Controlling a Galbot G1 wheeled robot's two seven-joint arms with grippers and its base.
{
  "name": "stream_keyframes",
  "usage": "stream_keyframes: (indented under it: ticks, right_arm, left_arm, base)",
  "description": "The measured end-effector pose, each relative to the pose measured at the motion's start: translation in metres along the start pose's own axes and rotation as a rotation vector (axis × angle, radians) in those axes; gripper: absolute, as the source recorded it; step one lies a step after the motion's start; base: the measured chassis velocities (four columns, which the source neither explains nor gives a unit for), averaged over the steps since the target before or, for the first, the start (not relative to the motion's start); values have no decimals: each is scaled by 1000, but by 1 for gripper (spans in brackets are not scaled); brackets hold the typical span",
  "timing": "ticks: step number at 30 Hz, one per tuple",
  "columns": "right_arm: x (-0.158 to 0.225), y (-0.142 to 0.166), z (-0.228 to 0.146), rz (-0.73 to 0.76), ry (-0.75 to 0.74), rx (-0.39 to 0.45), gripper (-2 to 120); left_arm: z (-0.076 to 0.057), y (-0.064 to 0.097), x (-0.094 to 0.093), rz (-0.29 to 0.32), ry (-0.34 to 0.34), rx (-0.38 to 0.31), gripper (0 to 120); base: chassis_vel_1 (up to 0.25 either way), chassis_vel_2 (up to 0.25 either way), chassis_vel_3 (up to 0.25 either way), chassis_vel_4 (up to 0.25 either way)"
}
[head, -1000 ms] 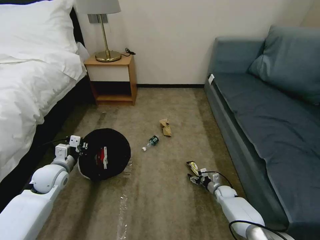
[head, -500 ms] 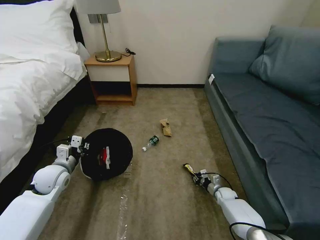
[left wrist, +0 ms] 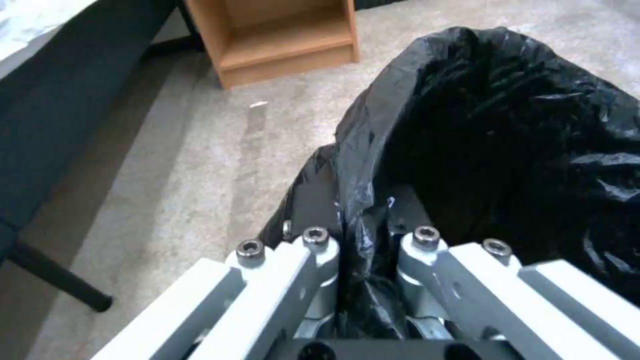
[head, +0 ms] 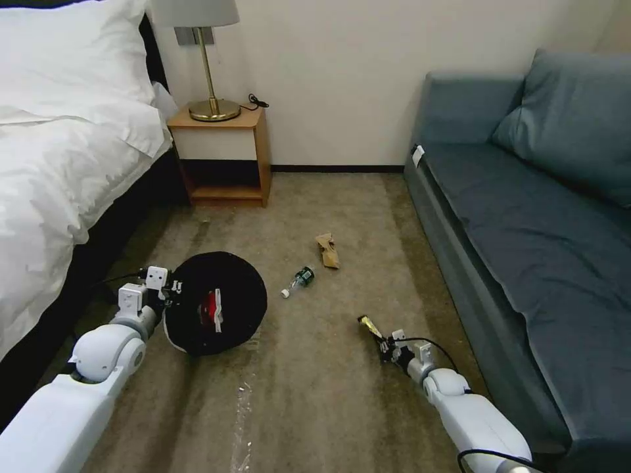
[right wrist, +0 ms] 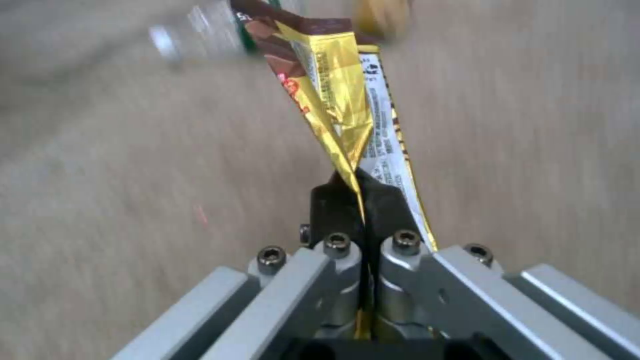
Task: Pick up the trash bin, then pick up the garbage on the floor and place it into the trash bin.
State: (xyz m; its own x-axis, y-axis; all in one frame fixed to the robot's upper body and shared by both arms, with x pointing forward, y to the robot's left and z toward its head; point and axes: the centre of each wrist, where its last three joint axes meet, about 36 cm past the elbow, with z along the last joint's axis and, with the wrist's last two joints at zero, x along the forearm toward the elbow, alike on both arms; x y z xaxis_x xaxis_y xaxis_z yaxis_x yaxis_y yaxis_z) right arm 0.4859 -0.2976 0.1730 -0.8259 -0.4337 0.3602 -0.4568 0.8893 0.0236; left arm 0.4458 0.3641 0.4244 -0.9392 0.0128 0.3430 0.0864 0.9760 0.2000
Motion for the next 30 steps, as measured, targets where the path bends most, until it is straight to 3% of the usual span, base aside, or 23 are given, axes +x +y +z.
stream_keyframes:
  ticks: [3, 8, 11, 13, 14, 16, 17, 19, 20, 22, 25, 26, 30]
  right_arm:
    - [-1, 16, -24, -59, -101, 68, 0]
    - [-9, 45, -49, -130, -189, 67, 0]
    - [-20, 67, -74, -168, -243, 63, 0]
    - [-34, 101, -109, -217, -308, 33, 0]
    - [-34, 101, -109, -217, -308, 33, 0]
    - [-41, 147, -148, -284, -362, -62, 0]
    - [-41, 147, -148, -284, -362, -62, 0]
    - [-46, 192, -182, -367, -380, -192, 0]
    - [-46, 192, -182, -367, -380, -192, 0]
    - [-55, 228, -202, -449, -388, -242, 0]
    - [-63, 245, -204, -481, -379, -246, 0]
    - [-75, 264, -193, -508, -358, -234, 0]
    - [-84, 276, -180, -523, -334, -220, 0]
  left_arm:
    - [0, -7, -3, 4, -7, 9, 6]
    - [2, -12, -8, 7, -10, 23, 6]
    - [3, -14, -12, 9, -12, 27, 6]
    - [4, -17, -16, 13, -19, 34, 6]
    - [4, -17, -16, 13, -19, 34, 6]
    - [3, -19, -20, 17, -27, 42, 6]
    - [3, -19, -20, 17, -27, 42, 6]
    - [2, -19, -21, 18, -35, 51, 6]
    - [2, -19, -21, 18, -35, 51, 6]
    - [3, -16, -20, 6, -38, 62, 6]
    - [4, -15, -20, -6, -38, 80, 6]
    - [5, -19, -21, -16, -37, 111, 6]
    - [7, -22, -21, -19, -37, 124, 6]
  base:
    - [0, 0, 0, 0]
    - [0, 0, 0, 0]
    - [0, 0, 0, 0]
    - [0, 0, 0, 0]
    - [0, 0, 0, 0]
    - [0, 0, 0, 0]
    - [0, 0, 0, 0]
    - [0, 0, 0, 0]
    - [0, 0, 0, 0]
    - [0, 0, 0, 0]
    - [0, 0, 0, 0]
    - [0, 0, 0, 0]
    - [0, 0, 0, 0]
